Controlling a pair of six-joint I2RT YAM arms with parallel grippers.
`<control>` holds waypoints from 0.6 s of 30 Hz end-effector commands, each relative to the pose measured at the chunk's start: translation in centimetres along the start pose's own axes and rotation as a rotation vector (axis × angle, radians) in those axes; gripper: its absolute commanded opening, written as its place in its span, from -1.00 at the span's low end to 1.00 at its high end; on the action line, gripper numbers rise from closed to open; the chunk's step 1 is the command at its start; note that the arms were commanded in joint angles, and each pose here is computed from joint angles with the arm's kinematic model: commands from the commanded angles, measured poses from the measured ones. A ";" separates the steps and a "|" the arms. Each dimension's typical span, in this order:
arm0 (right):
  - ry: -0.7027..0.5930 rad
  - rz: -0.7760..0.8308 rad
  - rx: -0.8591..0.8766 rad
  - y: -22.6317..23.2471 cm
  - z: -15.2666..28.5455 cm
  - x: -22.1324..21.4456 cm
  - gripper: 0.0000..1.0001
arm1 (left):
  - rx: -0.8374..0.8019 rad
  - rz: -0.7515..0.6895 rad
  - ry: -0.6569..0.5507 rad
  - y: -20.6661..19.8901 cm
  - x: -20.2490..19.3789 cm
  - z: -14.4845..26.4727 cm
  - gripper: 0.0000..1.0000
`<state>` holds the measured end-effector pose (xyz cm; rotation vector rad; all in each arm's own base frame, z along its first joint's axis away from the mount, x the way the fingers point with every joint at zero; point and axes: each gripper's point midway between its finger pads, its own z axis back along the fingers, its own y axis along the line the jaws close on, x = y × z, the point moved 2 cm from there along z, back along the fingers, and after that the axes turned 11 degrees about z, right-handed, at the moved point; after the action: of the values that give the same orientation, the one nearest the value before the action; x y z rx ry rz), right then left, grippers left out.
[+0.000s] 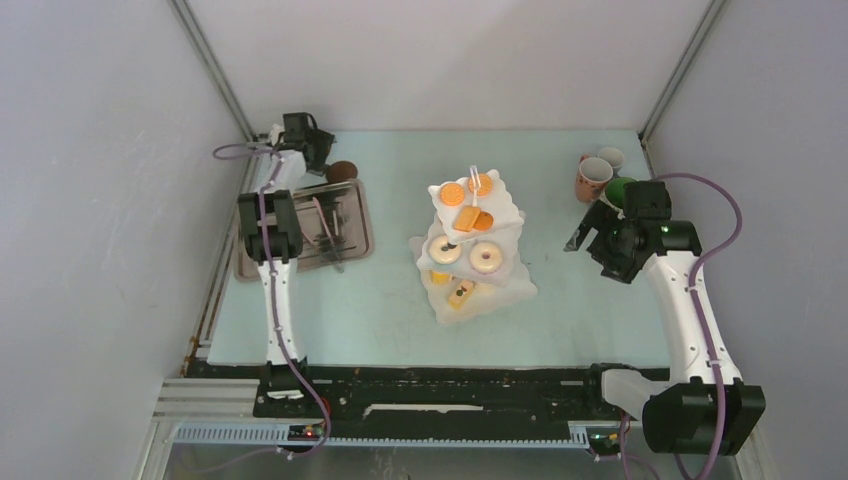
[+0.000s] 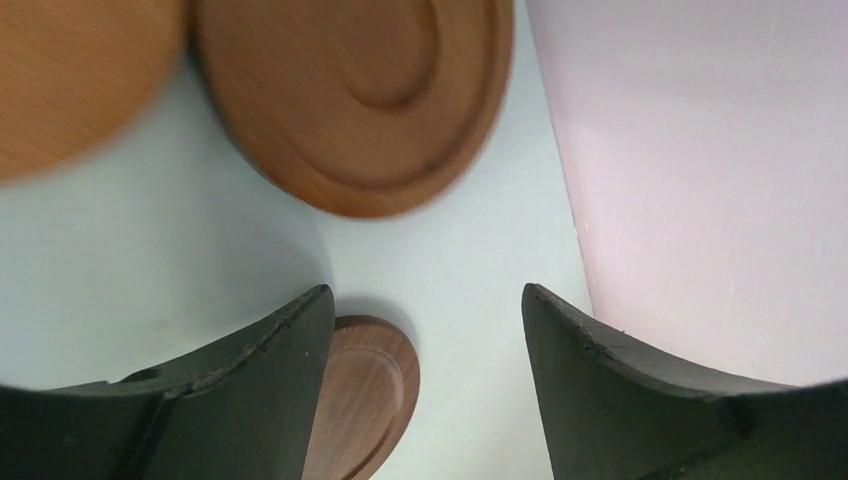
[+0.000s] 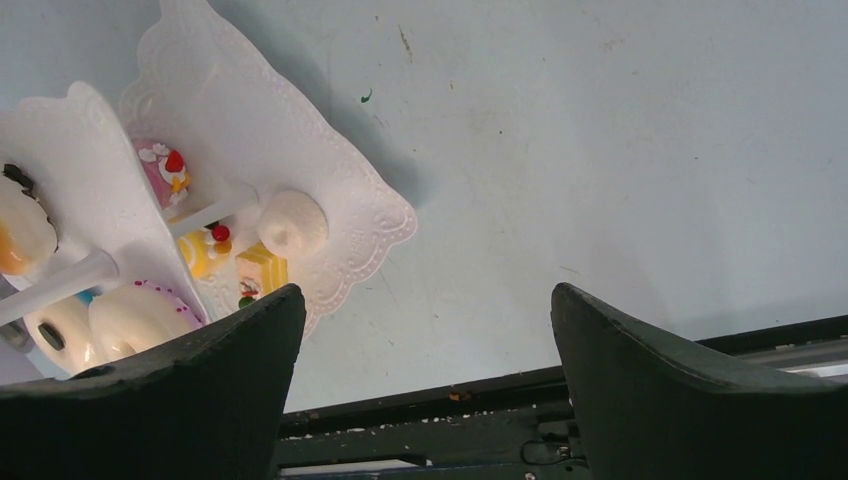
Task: Serve the afternoon tea
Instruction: Move the coaster to the center of the board.
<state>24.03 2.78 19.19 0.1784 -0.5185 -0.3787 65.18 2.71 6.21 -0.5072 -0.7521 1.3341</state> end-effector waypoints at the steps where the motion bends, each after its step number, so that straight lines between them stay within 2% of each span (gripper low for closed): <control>1: -0.042 0.000 -0.002 0.1 0.9 0.5 0.91 | -0.007 -0.051 0.157 -0.5 -7.9 0.0 0.56; 6: -0.051 0.012 0.001 0.1 1.2 0.3 0.91 | -0.066 -0.162 0.290 -1.7 -14.1 1.6 0.55; 8: -0.057 0.013 0.007 0.1 1.3 0.2 0.91 | -0.093 -0.259 0.302 -2.8 -15.1 2.9 0.56; 13: -0.066 0.033 0.018 0.0 1.4 -0.1 0.91 | -0.161 -0.492 0.217 -6.0 -13.6 6.4 0.57; 18: -0.063 0.051 0.036 0.1 1.6 -0.3 0.92 | -0.065 -0.638 0.096 -5.4 -10.8 8.8 0.50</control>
<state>22.96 2.76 19.95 0.1771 -0.5605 -0.3610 62.60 -14.07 7.73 -0.5107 -0.6559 0.7780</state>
